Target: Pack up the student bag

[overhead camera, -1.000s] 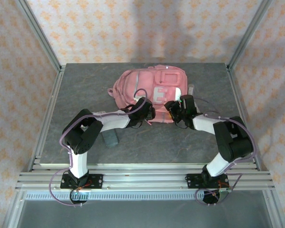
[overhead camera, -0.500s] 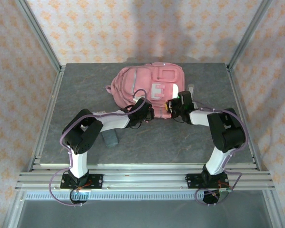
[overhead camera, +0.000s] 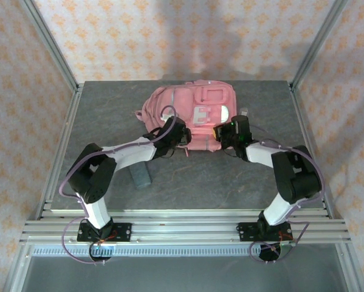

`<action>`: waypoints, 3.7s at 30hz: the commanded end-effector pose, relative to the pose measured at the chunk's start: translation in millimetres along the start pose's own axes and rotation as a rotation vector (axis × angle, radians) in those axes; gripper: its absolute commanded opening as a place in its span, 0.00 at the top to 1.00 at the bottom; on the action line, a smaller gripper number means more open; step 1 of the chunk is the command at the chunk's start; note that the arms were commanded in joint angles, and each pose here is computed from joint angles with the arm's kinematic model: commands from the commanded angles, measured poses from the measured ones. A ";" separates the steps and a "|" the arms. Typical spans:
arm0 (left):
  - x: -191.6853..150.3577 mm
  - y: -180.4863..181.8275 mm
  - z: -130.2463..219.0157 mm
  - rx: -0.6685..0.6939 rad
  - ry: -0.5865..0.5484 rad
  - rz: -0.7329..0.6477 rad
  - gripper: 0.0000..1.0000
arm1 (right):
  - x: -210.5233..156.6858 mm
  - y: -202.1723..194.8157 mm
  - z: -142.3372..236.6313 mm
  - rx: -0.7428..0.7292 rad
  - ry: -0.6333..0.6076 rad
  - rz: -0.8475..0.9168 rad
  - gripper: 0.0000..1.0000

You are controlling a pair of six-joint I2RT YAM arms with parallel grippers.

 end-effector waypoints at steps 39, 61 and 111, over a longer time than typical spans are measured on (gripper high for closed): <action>10.4 -6.2 -4.9 0.029 0.018 -0.094 0.68 | -3.0 40.0 30.9 0.162 -0.033 0.126 1.00; -19.3 -16.6 -54.0 0.113 0.104 -0.128 0.65 | -6.9 47.2 30.2 0.180 -0.014 0.136 1.00; -31.0 -17.8 10.2 -0.050 0.208 -0.239 1.00 | 52.4 65.6 -20.8 -0.114 -0.004 0.328 0.69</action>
Point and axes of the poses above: each hand's point on the last joint's axis, 136 mm out from that joint toward the fingers, its own z axis back along the fingers, its own y axis along the line the jaws close on, x = y × z, the point moved 8 cm from there along z, back along the fingers, and after that the axes turned 12 degrees about z, right-handed, at the moved point
